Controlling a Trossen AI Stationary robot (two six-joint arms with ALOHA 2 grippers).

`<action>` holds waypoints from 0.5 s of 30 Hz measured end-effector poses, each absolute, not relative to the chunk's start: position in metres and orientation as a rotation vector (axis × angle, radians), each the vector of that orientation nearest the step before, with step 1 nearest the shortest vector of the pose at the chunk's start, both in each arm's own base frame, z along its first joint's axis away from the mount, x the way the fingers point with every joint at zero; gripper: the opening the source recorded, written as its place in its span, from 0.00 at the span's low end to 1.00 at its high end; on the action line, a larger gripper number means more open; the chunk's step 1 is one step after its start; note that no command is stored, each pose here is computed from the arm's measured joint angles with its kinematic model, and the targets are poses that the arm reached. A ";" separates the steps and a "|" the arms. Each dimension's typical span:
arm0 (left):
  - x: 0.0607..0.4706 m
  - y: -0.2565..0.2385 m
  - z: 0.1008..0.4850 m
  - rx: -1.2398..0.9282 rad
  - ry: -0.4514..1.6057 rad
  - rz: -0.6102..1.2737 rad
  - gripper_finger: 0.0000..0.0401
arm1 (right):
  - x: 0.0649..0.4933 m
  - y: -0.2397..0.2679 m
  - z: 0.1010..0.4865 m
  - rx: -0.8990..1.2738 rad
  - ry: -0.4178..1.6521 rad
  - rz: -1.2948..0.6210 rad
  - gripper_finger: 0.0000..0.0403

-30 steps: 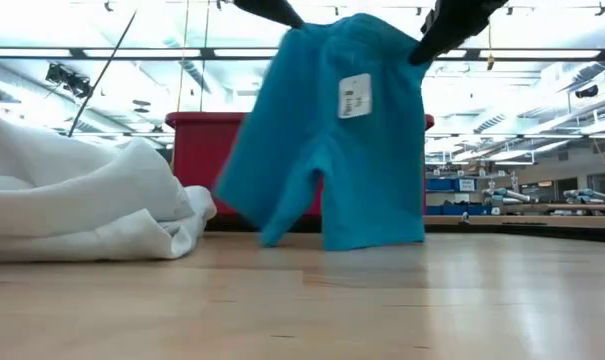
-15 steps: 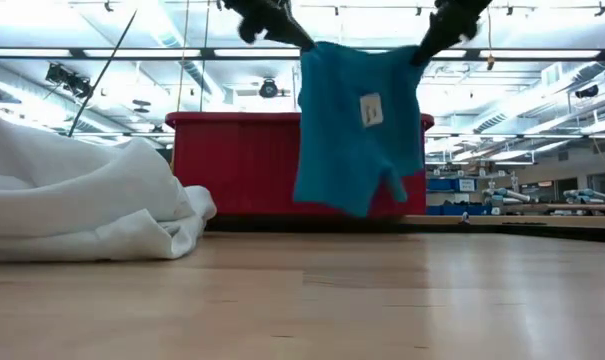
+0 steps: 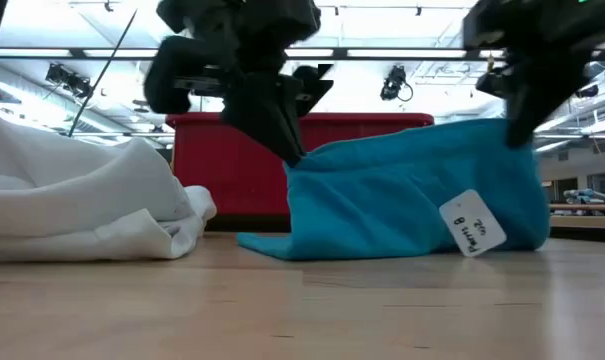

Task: Fold laundry
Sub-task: Fold the blue underwear

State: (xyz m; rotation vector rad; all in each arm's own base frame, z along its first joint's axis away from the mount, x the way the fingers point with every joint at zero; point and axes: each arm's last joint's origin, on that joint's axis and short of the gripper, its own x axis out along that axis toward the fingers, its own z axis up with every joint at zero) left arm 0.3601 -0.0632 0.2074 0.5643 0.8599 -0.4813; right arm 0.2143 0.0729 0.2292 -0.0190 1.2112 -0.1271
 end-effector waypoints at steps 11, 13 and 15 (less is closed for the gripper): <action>0.358 -0.104 0.203 0.522 0.719 -0.559 0.04 | 0.222 0.123 0.191 -0.098 1.303 -0.010 0.08; 0.359 -0.108 0.204 0.490 0.705 -0.560 0.05 | 0.223 0.126 0.182 -0.095 1.337 -0.025 0.09; 0.361 -0.112 0.202 0.463 0.690 -0.573 0.05 | 0.223 0.130 0.176 -0.076 1.378 -0.020 0.10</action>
